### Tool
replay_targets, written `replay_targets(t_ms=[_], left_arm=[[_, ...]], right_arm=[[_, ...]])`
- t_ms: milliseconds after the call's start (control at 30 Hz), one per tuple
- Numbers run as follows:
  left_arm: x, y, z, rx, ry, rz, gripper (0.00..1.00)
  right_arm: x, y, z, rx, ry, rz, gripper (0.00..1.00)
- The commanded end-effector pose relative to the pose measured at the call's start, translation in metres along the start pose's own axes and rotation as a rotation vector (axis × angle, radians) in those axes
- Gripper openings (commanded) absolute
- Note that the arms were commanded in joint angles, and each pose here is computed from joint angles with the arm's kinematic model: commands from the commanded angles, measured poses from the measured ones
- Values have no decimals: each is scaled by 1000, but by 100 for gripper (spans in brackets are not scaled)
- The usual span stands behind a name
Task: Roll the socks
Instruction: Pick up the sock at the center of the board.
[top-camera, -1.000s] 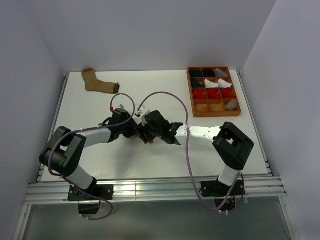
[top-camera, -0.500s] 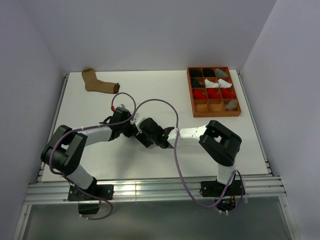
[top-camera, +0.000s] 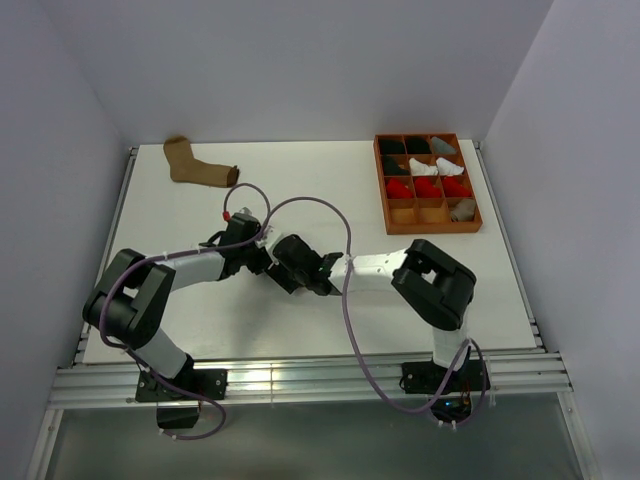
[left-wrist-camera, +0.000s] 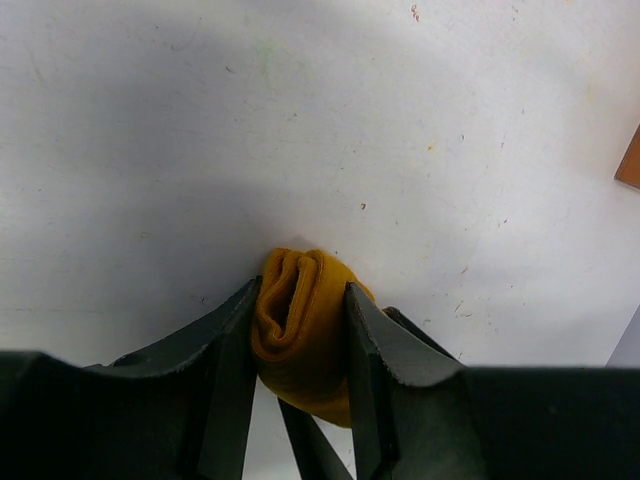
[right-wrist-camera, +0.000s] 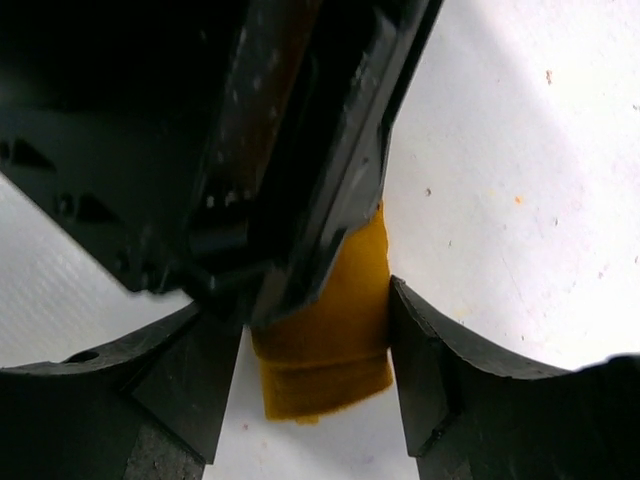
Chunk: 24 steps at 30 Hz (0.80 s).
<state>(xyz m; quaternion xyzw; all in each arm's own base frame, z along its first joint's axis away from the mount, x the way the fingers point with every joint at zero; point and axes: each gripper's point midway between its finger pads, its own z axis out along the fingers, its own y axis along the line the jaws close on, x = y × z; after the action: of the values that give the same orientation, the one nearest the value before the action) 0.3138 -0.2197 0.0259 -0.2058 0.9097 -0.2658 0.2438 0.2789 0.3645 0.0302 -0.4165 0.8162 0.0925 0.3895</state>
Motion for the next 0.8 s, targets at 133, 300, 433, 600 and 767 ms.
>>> replay_targets(t_ms=[133, 300, 433, 600, 767], left_arm=[[31, 35, 5, -128, 114, 39, 41], [34, 33, 6, -115, 127, 39, 41], [31, 30, 3, -110, 116, 42, 42], [18, 23, -6, -115, 74, 49, 50], [-16, 18, -21, -130, -1, 22, 63]], right_arm=[[-19, 12, 14, -25, -40, -18, 64], [-9, 16, 25, -32, 10, -49, 52], [8, 19, 27, -50, 64, -57, 31], [34, 24, 14, -94, 150, -48, 0], [52, 25, -10, -124, 189, 12, 0]])
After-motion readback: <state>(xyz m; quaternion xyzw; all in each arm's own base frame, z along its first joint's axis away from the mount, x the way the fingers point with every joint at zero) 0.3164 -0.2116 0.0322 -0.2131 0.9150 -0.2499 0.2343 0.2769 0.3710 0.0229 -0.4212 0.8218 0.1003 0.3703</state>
